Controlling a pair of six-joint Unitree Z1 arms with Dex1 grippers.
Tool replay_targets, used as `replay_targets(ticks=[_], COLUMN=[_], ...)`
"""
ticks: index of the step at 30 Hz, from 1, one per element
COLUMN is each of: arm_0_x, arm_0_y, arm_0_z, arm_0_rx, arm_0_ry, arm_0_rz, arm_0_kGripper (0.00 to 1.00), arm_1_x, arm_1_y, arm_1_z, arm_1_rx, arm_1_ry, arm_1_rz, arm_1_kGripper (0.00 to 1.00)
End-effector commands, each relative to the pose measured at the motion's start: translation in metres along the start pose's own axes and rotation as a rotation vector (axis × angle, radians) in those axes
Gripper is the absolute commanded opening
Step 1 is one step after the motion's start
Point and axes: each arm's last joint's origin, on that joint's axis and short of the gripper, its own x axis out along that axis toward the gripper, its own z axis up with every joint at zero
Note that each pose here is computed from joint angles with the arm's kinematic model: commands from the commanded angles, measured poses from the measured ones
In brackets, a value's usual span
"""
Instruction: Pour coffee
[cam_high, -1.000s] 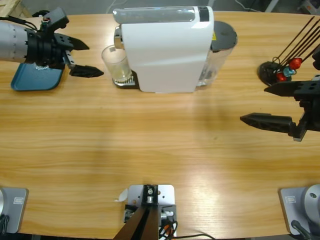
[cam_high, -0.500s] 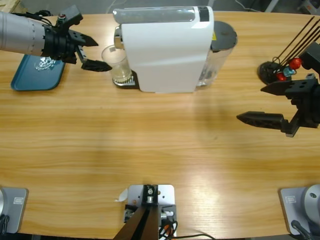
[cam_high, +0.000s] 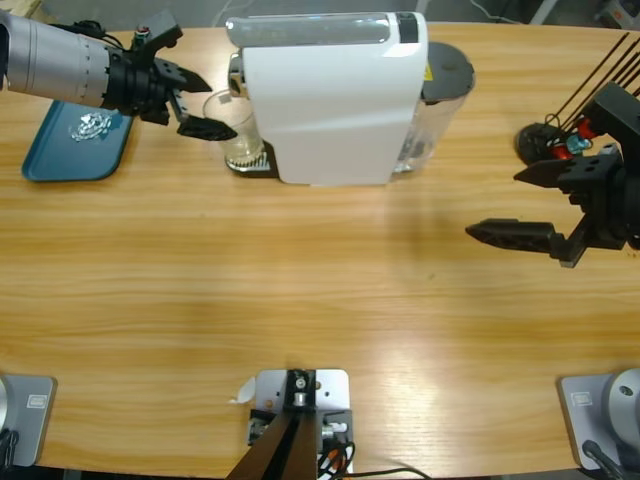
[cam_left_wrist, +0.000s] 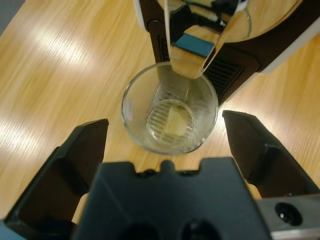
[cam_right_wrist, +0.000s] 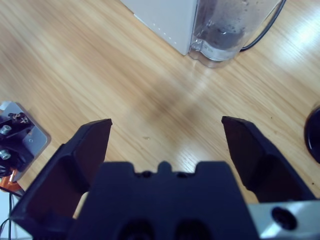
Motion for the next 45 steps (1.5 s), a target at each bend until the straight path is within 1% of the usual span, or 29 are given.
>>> replay_targets(ticks=[1,6,13,17,20,22,24,25,26,27,31,32,33,34,37,40,45], arm_0_x=[0.024,0.028,0.037,0.044,0.044,0.044,0.043,0.043,0.043,0.043,0.042,0.042,0.042,0.041,0.034,0.02,-0.015], arm_0_y=[0.007,0.007,0.007,0.005,0.005,0.005,0.004,0.004,0.004,0.004,0.005,0.005,0.005,0.005,0.004,0.004,0.004], arm_0_z=[-0.005,-0.007,-0.015,-0.013,-0.013,-0.013,-0.014,-0.015,-0.015,-0.015,-0.014,-0.013,-0.013,-0.013,-0.012,-0.009,-0.007], arm_0_rx=[-0.007,-0.009,-0.009,-0.001,0.0,0.0,-0.003,-0.003,-0.006,-0.016,-0.018,-0.017,-0.016,-0.014,-0.017,-0.093,-0.127], arm_0_ry=[0.005,0.004,0.029,0.018,0.016,0.017,0.019,0.022,0.026,0.027,0.026,0.026,0.026,0.027,0.029,0.013,-0.013], arm_0_rz=[-0.046,-0.063,-0.079,-0.106,-0.107,-0.107,-0.107,-0.104,-0.102,-0.1,-0.093,-0.09,-0.089,-0.084,-0.06,-0.037,0.027], arm_0_kGripper=[1.0,1.0,1.0,1.0,0.96,0.891,0.775,0.698,0.558,0.442,0.425,0.401,0.314,0.276,0.269,0.261,0.26], arm_1_x=[0.006,0.007,0.008,0.008,0.009,0.01,0.011,0.011,0.011,0.01,0.009,0.009,0.009,0.009,0.01,0.011,0.007], arm_1_y=[-0.004,-0.005,-0.007,-0.008,-0.009,-0.009,-0.009,-0.009,-0.009,-0.009,-0.009,-0.01,-0.01,-0.01,-0.01,-0.01,-0.01], arm_1_z=[0.004,0.005,0.005,0.005,0.006,0.007,0.008,0.008,0.008,0.008,0.007,0.007,0.008,0.007,0.008,0.01,0.012], arm_1_rx=[-0.004,0.0,0.007,0.01,0.013,0.013,0.013,0.013,0.013,0.013,0.015,0.016,0.017,0.018,0.018,0.017,0.016], arm_1_ry=[0.009,0.01,0.009,0.012,0.011,0.007,0.004,0.004,0.003,0.001,-0.003,-0.004,-0.005,-0.005,-0.008,-0.012,-0.03], arm_1_rz=[-0.022,-0.025,-0.03,-0.031,-0.032,-0.032,-0.031,-0.031,-0.031,-0.031,-0.034,-0.034,-0.035,-0.035,-0.034,-0.034,-0.035], arm_1_kGripper=[1.0,1.0,1.0,1.0,1.0,1.0,1.0,1.0,1.0,1.0,0.996,0.996,0.996,0.996,0.996,0.996,0.996])
